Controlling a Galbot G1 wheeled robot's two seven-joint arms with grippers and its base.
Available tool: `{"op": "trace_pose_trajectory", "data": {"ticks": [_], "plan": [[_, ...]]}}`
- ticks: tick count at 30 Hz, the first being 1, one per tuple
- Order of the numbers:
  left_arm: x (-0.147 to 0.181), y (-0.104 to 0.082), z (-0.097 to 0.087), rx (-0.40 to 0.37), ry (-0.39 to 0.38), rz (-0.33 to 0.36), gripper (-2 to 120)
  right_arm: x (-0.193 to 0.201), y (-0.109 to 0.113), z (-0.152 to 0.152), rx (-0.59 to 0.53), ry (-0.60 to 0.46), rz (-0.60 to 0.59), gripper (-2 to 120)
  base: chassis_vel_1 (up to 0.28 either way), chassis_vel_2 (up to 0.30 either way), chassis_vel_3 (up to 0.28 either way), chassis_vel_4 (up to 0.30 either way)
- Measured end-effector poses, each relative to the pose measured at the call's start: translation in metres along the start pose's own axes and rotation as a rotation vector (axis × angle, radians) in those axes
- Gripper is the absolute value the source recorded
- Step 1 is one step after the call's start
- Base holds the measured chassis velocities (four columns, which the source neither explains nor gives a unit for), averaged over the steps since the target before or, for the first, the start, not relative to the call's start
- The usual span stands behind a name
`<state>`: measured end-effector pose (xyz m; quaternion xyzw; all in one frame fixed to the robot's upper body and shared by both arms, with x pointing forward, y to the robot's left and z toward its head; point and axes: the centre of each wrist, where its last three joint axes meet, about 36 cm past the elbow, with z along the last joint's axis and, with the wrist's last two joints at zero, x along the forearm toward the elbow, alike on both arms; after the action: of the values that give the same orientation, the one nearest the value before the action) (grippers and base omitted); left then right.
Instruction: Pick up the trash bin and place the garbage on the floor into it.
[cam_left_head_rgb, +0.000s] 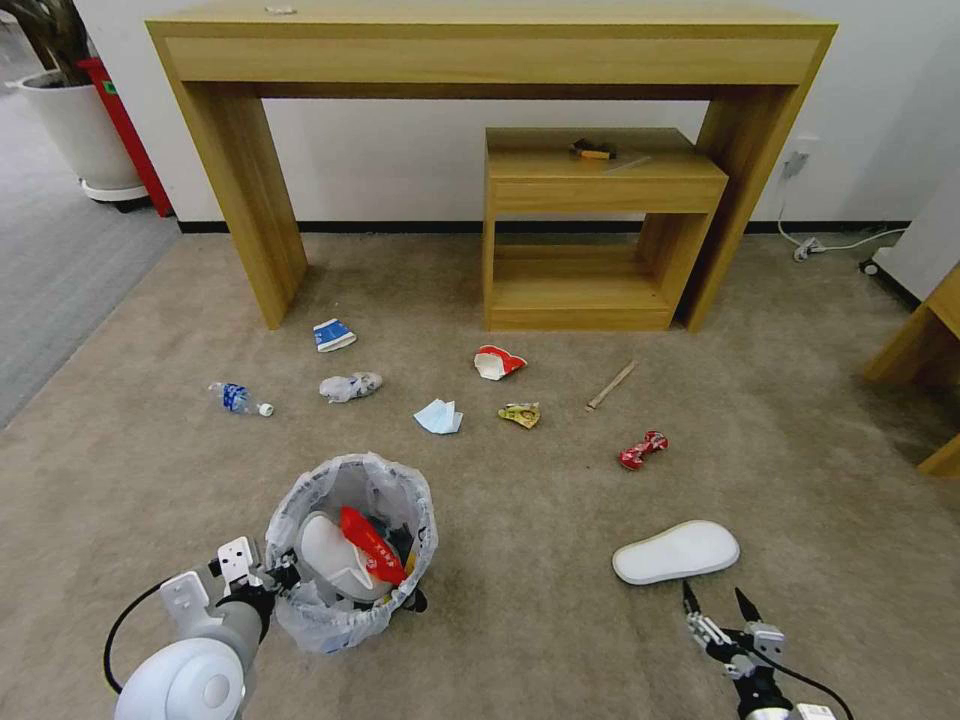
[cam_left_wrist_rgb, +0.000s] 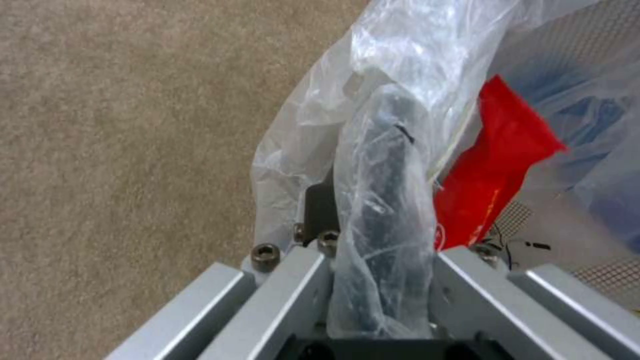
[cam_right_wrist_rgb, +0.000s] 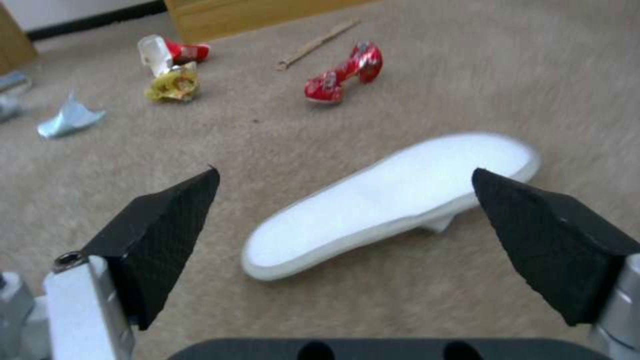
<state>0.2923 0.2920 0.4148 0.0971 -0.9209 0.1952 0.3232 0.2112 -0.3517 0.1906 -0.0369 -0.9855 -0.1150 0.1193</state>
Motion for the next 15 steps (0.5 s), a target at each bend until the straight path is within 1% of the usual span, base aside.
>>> {"op": "trace_pose_trajectory", "data": {"ticks": [1, 2, 3, 4, 5, 8, 15], "plan": [[0.0, 0.0, 0.0, 0.0, 0.0, 0.0, 0, 0.0, 0.0, 0.0, 0.0, 0.0, 0.0, 98, 0.0, 0.0, 0.0, 0.0], [0.001, 0.001, -0.001, -0.001, -0.002, 0.0, 0, 0.0, 0.003, 0.001, -0.045, 0.014, 0.006, 98, 0.0, 0.0, 0.0, 0.0], [0.002, 0.001, -0.001, -0.001, -0.003, -0.001, 0, -0.001, 0.003, 0.001, -0.053, 0.017, 0.008, 98, 0.0, 0.0, 0.0, 0.0], [0.002, 0.003, -0.003, -0.002, -0.007, -0.004, 0, -0.002, 0.006, 0.001, -0.089, 0.03, 0.018, 99, 0.0, 0.0, 0.0, 0.0], [0.002, 0.003, -0.003, -0.002, -0.007, -0.004, 0, -0.002, 0.006, 0.001, -0.089, 0.03, 0.018, 99, 0.0, 0.0, 0.0, 0.0], [0.003, 0.005, -0.004, 0.002, -0.008, -0.007, 0, -0.011, 0.009, 0.003, -0.157, 0.049, 0.048, 99, 0.0, 0.0, 0.0, 0.0], [0.002, 0.004, -0.001, 0.005, -0.006, -0.007, 0, -0.023, 0.008, 0.012, -0.186, 0.051, 0.054, 99, 0.0, 0.0, 0.0, 0.0]]}}
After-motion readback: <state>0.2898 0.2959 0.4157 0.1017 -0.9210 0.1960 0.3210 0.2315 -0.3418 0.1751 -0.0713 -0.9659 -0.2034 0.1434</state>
